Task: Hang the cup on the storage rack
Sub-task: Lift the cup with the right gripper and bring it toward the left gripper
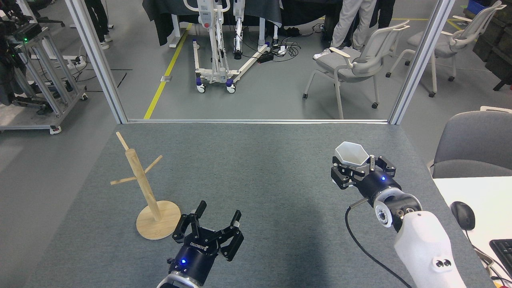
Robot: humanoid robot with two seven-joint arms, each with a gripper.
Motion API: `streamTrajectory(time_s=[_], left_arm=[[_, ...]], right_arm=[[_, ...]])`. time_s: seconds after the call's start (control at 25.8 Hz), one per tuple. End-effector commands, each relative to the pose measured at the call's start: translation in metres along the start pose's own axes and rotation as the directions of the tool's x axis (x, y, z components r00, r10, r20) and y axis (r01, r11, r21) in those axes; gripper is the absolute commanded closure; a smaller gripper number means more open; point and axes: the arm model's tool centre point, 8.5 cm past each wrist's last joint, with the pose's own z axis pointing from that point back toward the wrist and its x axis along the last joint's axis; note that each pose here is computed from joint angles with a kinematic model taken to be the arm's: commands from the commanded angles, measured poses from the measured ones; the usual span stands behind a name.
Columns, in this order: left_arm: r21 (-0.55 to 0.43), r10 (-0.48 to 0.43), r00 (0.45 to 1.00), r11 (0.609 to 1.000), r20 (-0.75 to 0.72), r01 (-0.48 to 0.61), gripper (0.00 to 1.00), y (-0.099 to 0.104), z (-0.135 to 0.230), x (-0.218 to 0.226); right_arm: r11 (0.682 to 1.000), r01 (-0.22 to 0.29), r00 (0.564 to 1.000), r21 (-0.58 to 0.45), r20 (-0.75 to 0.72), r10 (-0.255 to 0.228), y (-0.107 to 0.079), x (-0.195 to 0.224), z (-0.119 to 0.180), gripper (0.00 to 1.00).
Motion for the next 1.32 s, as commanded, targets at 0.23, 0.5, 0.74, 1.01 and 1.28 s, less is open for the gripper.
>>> streamTrajectory(time_s=[0.23,0.5,0.74,1.01,1.28], left_arm=[[-0.18,0.058,0.982,0.983,0.181,-0.025,0.01,-0.035,0.007,0.073],[-0.152,0.108,0.972,0.985,0.207,-0.077,0.02,-0.009,-0.039,0.112],[-0.163,0.058,0.986,0.986,0.158,-0.032,0.02,0.005,-0.074,0.115],[-0.154,0.011,1.0,0.988,0.025,-0.007,0.02,0.012,-0.094,0.095],[-0.122,-0.009,1.0,0.993,-0.009,0.008,0.02,0.025,-0.106,0.091]], right_arm=[[0.993,-0.103,0.995,-0.06,-0.012,0.103,-0.094,0.088,-0.005,0.91],[0.996,-0.089,0.996,-0.01,0.002,0.089,-0.101,0.135,0.013,1.0],[0.996,-0.09,0.996,0.005,0.006,0.09,-0.098,0.153,0.022,1.0],[0.998,-0.063,0.998,0.016,-0.02,0.063,-0.095,0.152,0.025,1.0],[0.998,-0.051,0.999,0.028,-0.012,0.051,-0.089,0.156,0.026,1.0]])
